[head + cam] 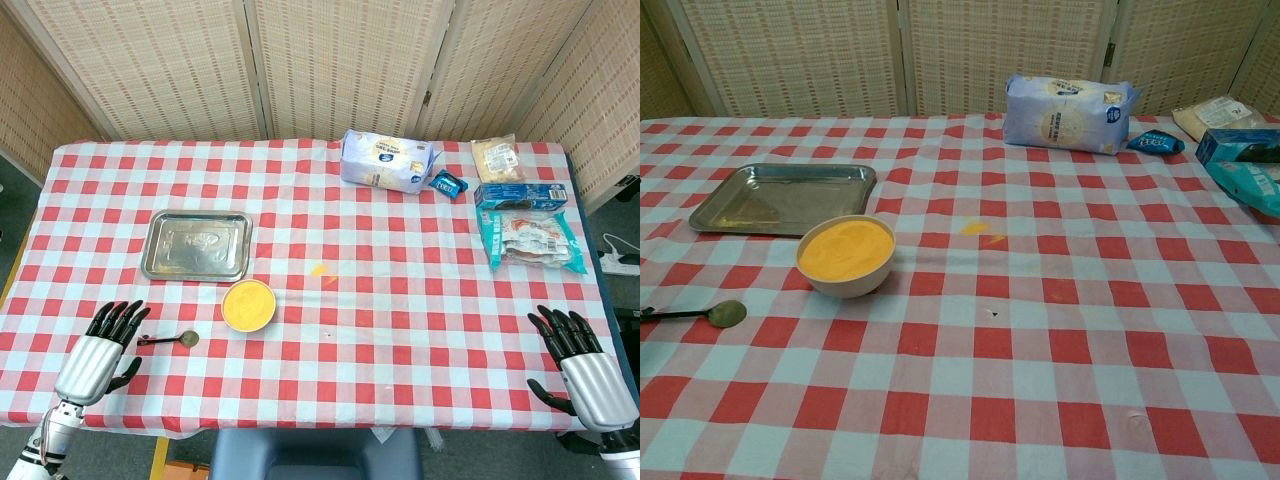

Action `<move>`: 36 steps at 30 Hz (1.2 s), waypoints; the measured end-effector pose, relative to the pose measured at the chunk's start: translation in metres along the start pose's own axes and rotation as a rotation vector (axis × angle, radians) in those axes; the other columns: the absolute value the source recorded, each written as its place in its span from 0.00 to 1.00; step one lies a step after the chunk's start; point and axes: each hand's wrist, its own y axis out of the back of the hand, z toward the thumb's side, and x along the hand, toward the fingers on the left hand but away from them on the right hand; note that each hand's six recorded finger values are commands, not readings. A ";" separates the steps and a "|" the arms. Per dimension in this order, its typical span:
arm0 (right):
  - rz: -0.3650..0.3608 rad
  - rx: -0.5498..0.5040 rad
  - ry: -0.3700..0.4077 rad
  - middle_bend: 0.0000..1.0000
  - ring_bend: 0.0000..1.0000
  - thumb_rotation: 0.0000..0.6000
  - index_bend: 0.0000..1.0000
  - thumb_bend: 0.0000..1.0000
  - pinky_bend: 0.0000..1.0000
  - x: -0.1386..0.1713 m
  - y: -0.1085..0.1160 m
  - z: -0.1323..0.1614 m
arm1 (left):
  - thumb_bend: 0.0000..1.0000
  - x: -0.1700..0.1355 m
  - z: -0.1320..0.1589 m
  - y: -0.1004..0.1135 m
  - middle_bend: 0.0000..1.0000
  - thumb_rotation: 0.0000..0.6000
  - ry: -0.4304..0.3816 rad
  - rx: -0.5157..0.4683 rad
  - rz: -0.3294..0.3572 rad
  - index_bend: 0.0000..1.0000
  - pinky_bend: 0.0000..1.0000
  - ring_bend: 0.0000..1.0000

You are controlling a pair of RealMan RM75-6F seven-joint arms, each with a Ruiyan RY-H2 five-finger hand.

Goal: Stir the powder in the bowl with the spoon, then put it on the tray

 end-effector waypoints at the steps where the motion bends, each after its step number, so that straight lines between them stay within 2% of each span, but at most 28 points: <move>1: -0.001 0.000 0.000 0.00 0.00 1.00 0.00 0.15 0.00 0.000 0.000 0.000 | 0.40 0.000 0.001 -0.002 0.00 1.00 -0.001 0.008 -0.002 0.00 0.02 0.00; 4: -0.009 -0.001 -0.003 0.00 0.00 1.00 0.00 0.15 0.00 -0.001 0.001 -0.001 | 0.40 0.000 0.006 -0.006 0.00 1.00 -0.022 -0.002 -0.023 0.00 0.02 0.00; 8: -0.014 0.000 -0.012 0.00 0.00 1.00 0.00 0.15 0.00 -0.002 0.002 -0.002 | 0.40 0.000 0.017 -0.011 0.00 1.00 -0.085 -0.070 -0.056 0.00 0.03 0.00; 11: -0.012 -0.002 -0.020 0.00 0.00 1.00 0.00 0.15 0.00 -0.003 0.002 -0.004 | 0.40 0.001 0.023 -0.014 0.00 1.00 -0.108 -0.106 -0.069 0.05 0.05 0.00; 13: -0.011 -0.003 -0.020 0.00 0.00 1.00 0.00 0.15 0.00 -0.004 0.002 -0.004 | 0.40 0.001 0.027 -0.016 0.00 1.00 -0.121 -0.083 -0.073 0.09 0.06 0.00; 16: -0.003 0.000 -0.021 0.00 0.00 1.00 0.00 0.15 0.00 -0.005 0.000 -0.004 | 0.40 0.003 0.035 -0.021 0.00 1.00 -0.143 -0.014 -0.074 0.24 0.06 0.00; 18: 0.013 0.003 -0.017 0.00 0.00 1.00 0.00 0.15 0.00 -0.006 -0.003 -0.002 | 0.40 0.006 0.043 -0.026 0.00 1.00 -0.158 0.024 -0.070 0.31 0.06 0.00; 22: 0.037 0.006 -0.010 0.00 0.00 1.00 0.00 0.15 0.00 -0.008 -0.007 0.001 | 0.40 0.022 0.059 -0.046 0.00 1.00 -0.184 0.082 -0.094 0.37 0.06 0.00; 28: 0.043 0.010 -0.023 0.00 0.00 1.00 0.00 0.15 0.00 -0.010 -0.008 -0.002 | 0.40 0.051 0.061 -0.067 0.00 1.00 -0.155 0.093 -0.144 0.39 0.05 0.00; 36: 0.056 0.017 -0.034 0.00 0.00 1.00 0.00 0.15 0.00 -0.012 -0.011 -0.004 | 0.40 0.071 0.050 -0.075 0.00 1.00 -0.105 0.093 -0.164 0.40 0.05 0.00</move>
